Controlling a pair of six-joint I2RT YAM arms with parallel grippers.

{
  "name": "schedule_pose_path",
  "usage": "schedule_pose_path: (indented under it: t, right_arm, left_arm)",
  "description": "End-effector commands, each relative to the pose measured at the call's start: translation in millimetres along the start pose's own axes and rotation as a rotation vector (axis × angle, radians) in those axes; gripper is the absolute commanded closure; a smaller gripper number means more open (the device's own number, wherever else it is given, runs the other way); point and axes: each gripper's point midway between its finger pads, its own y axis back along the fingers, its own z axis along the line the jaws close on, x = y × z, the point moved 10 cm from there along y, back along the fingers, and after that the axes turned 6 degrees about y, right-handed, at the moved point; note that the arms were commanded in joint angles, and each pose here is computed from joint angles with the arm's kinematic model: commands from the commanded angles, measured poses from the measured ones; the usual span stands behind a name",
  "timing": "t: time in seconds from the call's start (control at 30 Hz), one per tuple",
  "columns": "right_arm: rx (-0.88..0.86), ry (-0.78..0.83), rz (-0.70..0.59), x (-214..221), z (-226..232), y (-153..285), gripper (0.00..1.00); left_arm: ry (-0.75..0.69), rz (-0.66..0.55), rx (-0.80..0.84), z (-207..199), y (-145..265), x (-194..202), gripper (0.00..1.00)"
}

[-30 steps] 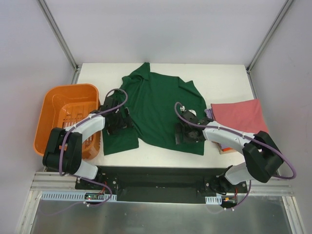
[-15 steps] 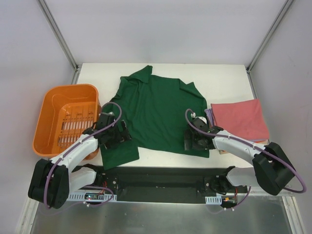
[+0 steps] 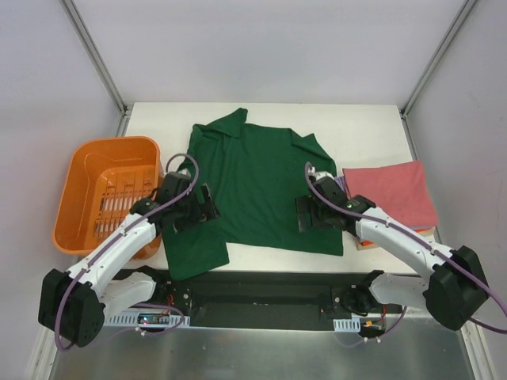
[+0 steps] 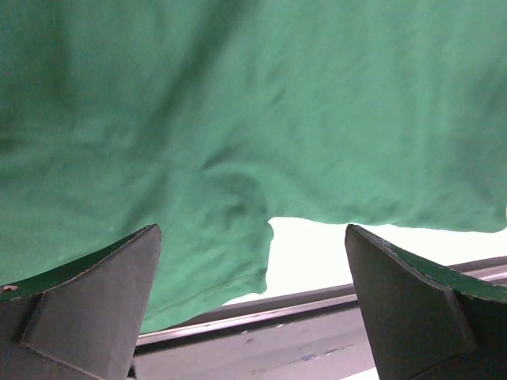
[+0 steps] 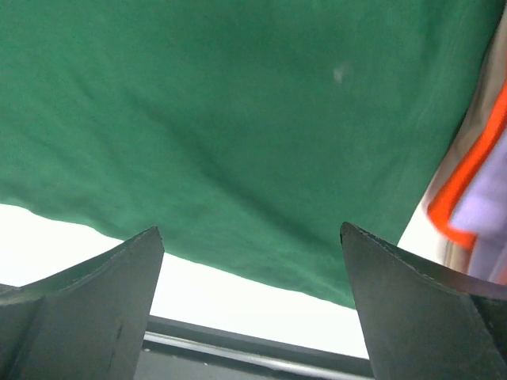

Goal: Fold and stack the t-shirts
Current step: Flatten out the tshirt

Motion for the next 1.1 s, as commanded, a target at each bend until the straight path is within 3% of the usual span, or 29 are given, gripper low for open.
schedule_pose_path:
  t: [0.0,0.17,0.4,0.57,0.7,0.83,1.07]
  right_arm:
    - [0.004,0.135,-0.141,-54,4,26,0.04]
    - [0.098,0.294,-0.174,-120,4,13,0.04]
    - [0.131,0.485,-0.139,-222,-12,-44,0.04]
    - [0.085,0.583,-0.081,-259,-36,-87,0.04]
    - [0.066,0.544,-0.034,-278,-57,-126,0.01]
    - [-0.060,0.432,-0.045,-289,-73,-154,0.08]
    - [-0.020,0.333,-0.069,-301,-93,-155,0.13]
  left_arm:
    - [-0.048,-0.194,0.031,-41,21,-44,0.01]
    - [-0.139,-0.258,0.026,-87,16,-92,0.01]
    - [-0.133,-0.183,0.082,-115,-47,-171,0.01]
    - [-0.217,-0.233,0.056,-139,-93,-223,0.01]
    - [-0.307,-0.256,0.088,-160,-135,-259,0.01]
    - [-0.314,-0.242,0.204,-183,-169,-280,0.02]
    - [-0.337,-0.283,0.169,-182,-202,-292,0.09]
